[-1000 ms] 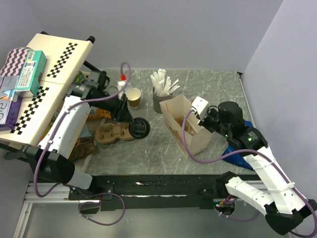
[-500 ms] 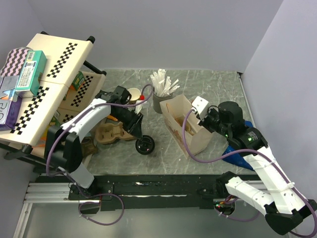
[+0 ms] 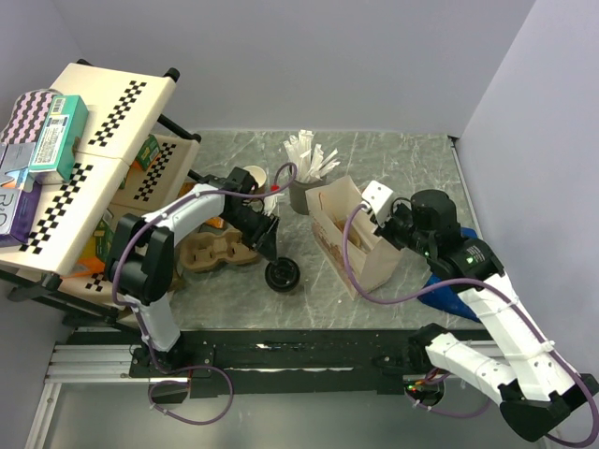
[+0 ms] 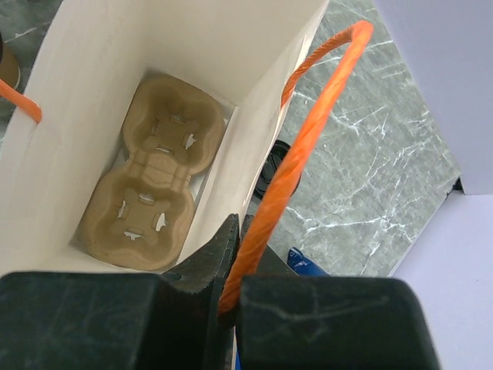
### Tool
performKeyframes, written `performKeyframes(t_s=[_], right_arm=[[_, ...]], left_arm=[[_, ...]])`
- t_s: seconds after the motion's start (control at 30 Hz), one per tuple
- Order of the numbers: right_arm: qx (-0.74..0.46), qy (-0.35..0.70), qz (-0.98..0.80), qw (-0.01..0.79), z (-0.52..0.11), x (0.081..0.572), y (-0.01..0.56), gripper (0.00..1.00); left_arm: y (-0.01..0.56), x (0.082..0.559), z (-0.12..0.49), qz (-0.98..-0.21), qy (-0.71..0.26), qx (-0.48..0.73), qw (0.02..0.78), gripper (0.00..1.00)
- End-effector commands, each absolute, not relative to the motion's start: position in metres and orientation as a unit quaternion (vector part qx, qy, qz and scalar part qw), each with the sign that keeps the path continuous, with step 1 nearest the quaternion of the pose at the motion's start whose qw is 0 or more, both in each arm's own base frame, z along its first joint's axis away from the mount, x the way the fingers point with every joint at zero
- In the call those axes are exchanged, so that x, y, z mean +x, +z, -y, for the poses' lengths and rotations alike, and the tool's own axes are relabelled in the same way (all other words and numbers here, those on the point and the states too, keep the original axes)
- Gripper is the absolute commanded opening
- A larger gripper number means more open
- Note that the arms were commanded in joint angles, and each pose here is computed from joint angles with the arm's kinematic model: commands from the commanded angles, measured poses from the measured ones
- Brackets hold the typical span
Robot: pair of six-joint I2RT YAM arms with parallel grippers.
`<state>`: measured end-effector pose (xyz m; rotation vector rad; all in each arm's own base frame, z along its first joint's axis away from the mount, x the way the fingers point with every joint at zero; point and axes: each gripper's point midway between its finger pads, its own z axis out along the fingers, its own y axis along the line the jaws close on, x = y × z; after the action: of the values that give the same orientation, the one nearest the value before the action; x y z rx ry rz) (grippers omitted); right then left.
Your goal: Pack the takeout coffee
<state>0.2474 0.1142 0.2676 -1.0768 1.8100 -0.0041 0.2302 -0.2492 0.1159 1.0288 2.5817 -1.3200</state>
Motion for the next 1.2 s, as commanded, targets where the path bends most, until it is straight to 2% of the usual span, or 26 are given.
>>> performKeyframes(t_s=[0.0,0.03,0.2,0.3,0.43,0.5,0.53,0.63,0.7,0.87,1.17], right_arm=[[-0.431,0.005,-0.746,0.508,-0.115,0.25,0.279,0.0],[-0.43,0.005,-0.747,0.507,-0.115,0.25,0.278,0.0],[-0.43,0.004,-0.747,0.508,-0.115,0.251,0.278,0.0],[-0.43,0.003,-0.747,0.508,-0.115,0.253,0.278,0.0],[-0.428,0.007,-0.748,0.507,-0.115,0.252,0.276,0.0],[-0.43,0.011,-0.748,0.505,-0.117,0.252,0.275,0.0],[-0.43,0.013,-0.747,0.506,-0.118,0.252,0.276,0.0],[-0.432,0.017,-0.746,0.506,-0.121,0.253,0.275,0.0],[-0.431,0.019,-0.747,0.506,-0.121,0.254,0.276,0.0],[-0.432,0.021,-0.747,0.504,-0.121,0.251,0.275,0.0],[-0.431,0.026,-0.75,0.502,-0.119,0.246,0.271,0.0]], left_arm=[[0.127,0.25,0.252,-0.845,-0.403,0.34,0.089,0.48],[0.131,0.252,0.251,-0.846,-0.397,0.342,0.1,0.54],[0.151,0.269,0.246,-0.841,-0.362,0.365,0.168,0.66],[0.178,0.259,0.247,-0.79,-0.373,0.432,0.223,0.74],[0.213,0.235,0.239,-0.644,-0.334,0.606,0.326,0.9],[0.215,0.225,0.237,-0.595,-0.313,0.658,0.34,0.94],[0.216,0.225,0.237,-0.534,-0.284,0.712,0.357,0.97],[0.207,0.21,0.24,-0.456,-0.266,0.782,0.332,0.99],[0.196,0.204,0.246,-0.43,-0.253,0.812,0.303,0.99],[0.178,0.202,0.266,-0.36,-0.215,0.862,0.284,0.98],[0.155,0.203,0.283,-0.36,-0.208,0.878,0.236,0.92]])
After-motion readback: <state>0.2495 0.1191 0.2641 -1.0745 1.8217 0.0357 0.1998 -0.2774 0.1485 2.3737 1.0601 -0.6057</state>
